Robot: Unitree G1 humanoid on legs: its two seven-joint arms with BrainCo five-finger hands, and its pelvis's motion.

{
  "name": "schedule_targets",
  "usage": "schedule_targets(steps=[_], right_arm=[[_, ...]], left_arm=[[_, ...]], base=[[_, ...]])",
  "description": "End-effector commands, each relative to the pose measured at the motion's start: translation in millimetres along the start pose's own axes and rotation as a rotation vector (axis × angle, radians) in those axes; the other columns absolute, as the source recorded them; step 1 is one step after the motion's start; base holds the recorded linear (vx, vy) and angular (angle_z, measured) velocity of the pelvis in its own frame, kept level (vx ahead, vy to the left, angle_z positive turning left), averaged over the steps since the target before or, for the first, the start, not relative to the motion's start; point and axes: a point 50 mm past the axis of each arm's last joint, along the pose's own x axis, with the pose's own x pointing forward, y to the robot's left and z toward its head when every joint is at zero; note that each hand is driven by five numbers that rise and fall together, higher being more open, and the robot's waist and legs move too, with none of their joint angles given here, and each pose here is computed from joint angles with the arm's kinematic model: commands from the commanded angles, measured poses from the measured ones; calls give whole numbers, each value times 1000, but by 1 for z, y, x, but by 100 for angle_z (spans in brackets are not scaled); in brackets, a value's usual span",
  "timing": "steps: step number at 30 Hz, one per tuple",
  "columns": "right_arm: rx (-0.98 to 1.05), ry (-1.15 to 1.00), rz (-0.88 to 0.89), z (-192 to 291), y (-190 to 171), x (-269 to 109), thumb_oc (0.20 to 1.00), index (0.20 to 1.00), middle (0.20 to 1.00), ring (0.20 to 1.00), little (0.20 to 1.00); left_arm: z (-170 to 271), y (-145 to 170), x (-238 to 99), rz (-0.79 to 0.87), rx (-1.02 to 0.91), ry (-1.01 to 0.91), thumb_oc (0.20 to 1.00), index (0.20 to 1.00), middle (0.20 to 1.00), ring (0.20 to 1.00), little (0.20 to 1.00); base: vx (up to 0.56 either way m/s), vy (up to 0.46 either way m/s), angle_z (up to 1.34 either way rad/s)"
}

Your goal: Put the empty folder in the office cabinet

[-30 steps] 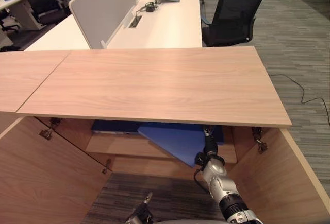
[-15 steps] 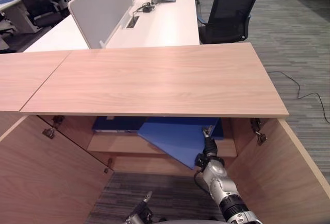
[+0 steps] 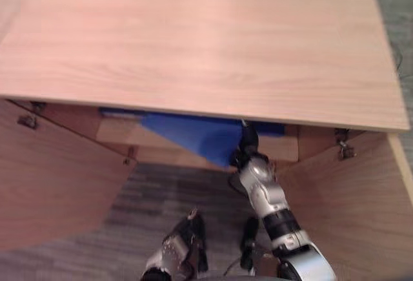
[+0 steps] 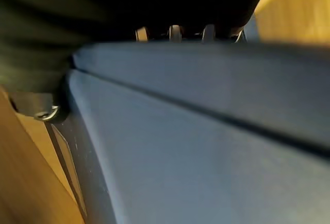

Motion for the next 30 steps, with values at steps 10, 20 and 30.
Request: schedule_targets(steps=[10, 20, 30], right_arm=[[289, -339, 225, 91, 85, -7, 200, 200, 200, 200, 200], [264, -560, 398, 146, 114, -27, 200, 200, 200, 200, 200], [675, -562, 74, 173, 121, -27, 200, 200, 200, 200, 200]], left_arm=[[0, -103, -20, -300, -83, -35, 1000, 1000, 1000, 1000, 1000], [47, -139, -46, -461, -33, -234, 1000, 1000, 1000, 1000, 1000], [71, -181, -78, -610, 16, -358, 1000, 1000, 1000, 1000, 1000]], base=[[-57, -3, 2], [7, -6, -1], [6, -16, 3]])
